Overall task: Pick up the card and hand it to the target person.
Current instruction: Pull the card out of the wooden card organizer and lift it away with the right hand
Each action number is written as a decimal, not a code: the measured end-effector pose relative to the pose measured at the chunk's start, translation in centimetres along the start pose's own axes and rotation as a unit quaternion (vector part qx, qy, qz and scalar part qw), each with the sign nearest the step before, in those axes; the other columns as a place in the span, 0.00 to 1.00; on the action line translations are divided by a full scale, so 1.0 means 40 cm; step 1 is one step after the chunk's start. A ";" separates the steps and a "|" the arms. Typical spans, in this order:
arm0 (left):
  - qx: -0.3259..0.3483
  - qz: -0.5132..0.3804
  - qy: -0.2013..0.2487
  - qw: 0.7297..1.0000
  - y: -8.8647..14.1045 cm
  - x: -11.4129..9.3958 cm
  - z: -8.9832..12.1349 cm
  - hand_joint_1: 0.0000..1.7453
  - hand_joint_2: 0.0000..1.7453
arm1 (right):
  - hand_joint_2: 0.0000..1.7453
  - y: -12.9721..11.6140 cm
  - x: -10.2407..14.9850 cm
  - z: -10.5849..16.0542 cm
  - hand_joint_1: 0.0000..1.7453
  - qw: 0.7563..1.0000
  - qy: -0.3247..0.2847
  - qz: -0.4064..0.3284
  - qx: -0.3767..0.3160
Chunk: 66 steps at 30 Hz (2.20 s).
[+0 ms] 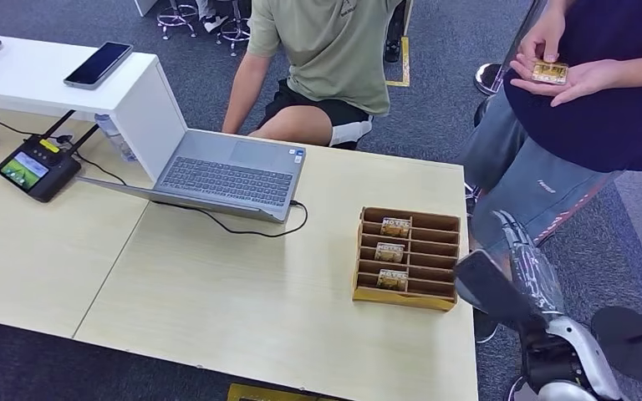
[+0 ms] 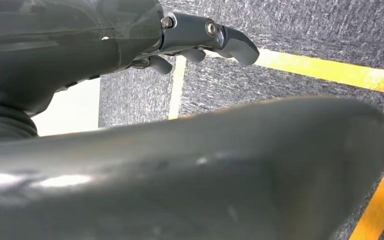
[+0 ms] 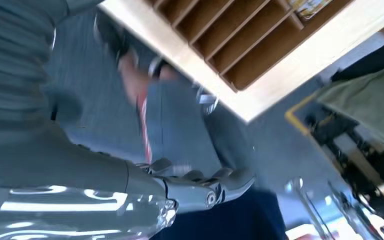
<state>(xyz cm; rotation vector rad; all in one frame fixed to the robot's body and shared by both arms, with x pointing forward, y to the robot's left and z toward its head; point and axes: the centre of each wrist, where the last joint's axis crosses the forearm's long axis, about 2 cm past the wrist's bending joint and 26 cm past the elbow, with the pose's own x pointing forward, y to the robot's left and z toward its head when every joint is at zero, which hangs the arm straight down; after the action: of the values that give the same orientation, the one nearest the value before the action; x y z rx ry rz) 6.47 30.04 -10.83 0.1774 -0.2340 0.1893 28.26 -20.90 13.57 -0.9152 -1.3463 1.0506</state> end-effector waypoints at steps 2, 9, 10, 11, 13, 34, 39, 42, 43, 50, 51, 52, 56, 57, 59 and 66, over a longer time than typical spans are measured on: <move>0.000 0.000 0.000 1.000 0.000 0.000 0.000 0.00 0.00 | 1.00 0.000 0.000 0.000 0.92 1.000 0.000 0.000 -0.001; 0.000 0.000 0.000 1.000 0.000 0.000 0.000 0.00 0.00 | 1.00 -0.005 0.000 0.001 0.92 1.000 0.002 -0.001 -0.008; 0.000 0.000 0.000 1.000 0.000 -0.001 0.000 0.00 0.00 | 1.00 -0.006 0.000 0.001 0.92 1.000 0.002 -0.001 -0.009; 0.000 0.000 0.000 1.000 0.000 -0.001 0.000 0.00 0.00 | 1.00 -0.006 0.000 0.001 0.92 1.000 0.002 -0.001 -0.009; 0.000 0.000 0.000 1.000 0.000 -0.001 0.000 0.00 0.00 | 1.00 -0.008 0.001 0.001 0.92 1.000 0.003 -0.002 -0.011; 0.001 0.001 0.000 1.000 0.000 -0.001 0.000 0.00 0.00 | 1.00 -0.023 -0.001 0.003 0.92 1.000 0.005 -0.003 -0.028; 0.001 0.001 0.001 1.000 0.000 -0.002 0.000 0.00 0.00 | 1.00 -0.026 -0.001 0.003 0.92 0.999 0.006 -0.003 -0.031; 0.001 0.001 0.001 1.000 0.000 -0.002 0.000 0.00 0.00 | 1.00 -0.028 -0.002 0.003 0.92 0.999 0.006 -0.003 -0.034; 0.001 0.002 0.001 1.000 0.000 -0.002 0.000 0.00 0.00 | 1.00 -0.029 -0.002 0.003 0.92 0.999 0.006 -0.003 -0.034; 0.002 0.002 0.001 1.000 0.001 -0.002 0.000 0.00 0.00 | 1.00 -0.035 -0.003 0.003 0.92 0.999 0.006 -0.002 -0.041; 0.002 0.002 0.001 1.000 0.001 -0.002 0.000 0.00 0.00 | 1.00 -0.035 -0.003 0.003 0.92 0.999 0.006 -0.002 -0.041; 0.002 0.002 0.001 1.000 0.001 -0.002 0.000 0.00 0.00 | 1.00 -0.036 -0.003 0.003 0.92 0.999 0.006 -0.002 -0.042; 0.002 0.003 0.002 1.000 0.001 -0.003 0.000 0.00 0.00 | 1.00 -0.040 -0.003 0.004 0.92 0.999 0.006 -0.002 -0.046; 0.002 0.003 0.002 1.000 0.001 -0.003 0.000 0.00 0.00 | 1.00 -0.041 -0.003 0.004 0.92 0.999 0.006 -0.002 -0.048; 0.002 0.004 0.002 1.000 0.001 -0.003 0.000 0.00 0.00 | 1.00 -0.044 -0.004 0.004 0.92 0.999 0.006 -0.001 -0.050; 0.003 0.005 0.003 1.000 0.001 -0.004 0.000 0.00 0.00 | 1.00 -0.051 -0.004 0.004 0.92 0.998 0.005 0.000 -0.056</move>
<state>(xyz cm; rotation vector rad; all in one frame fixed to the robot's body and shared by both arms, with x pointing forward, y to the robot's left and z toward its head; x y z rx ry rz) 6.31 30.04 -10.85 0.1809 -0.2293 0.2000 28.23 -21.67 15.46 -1.0025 -1.4079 0.9763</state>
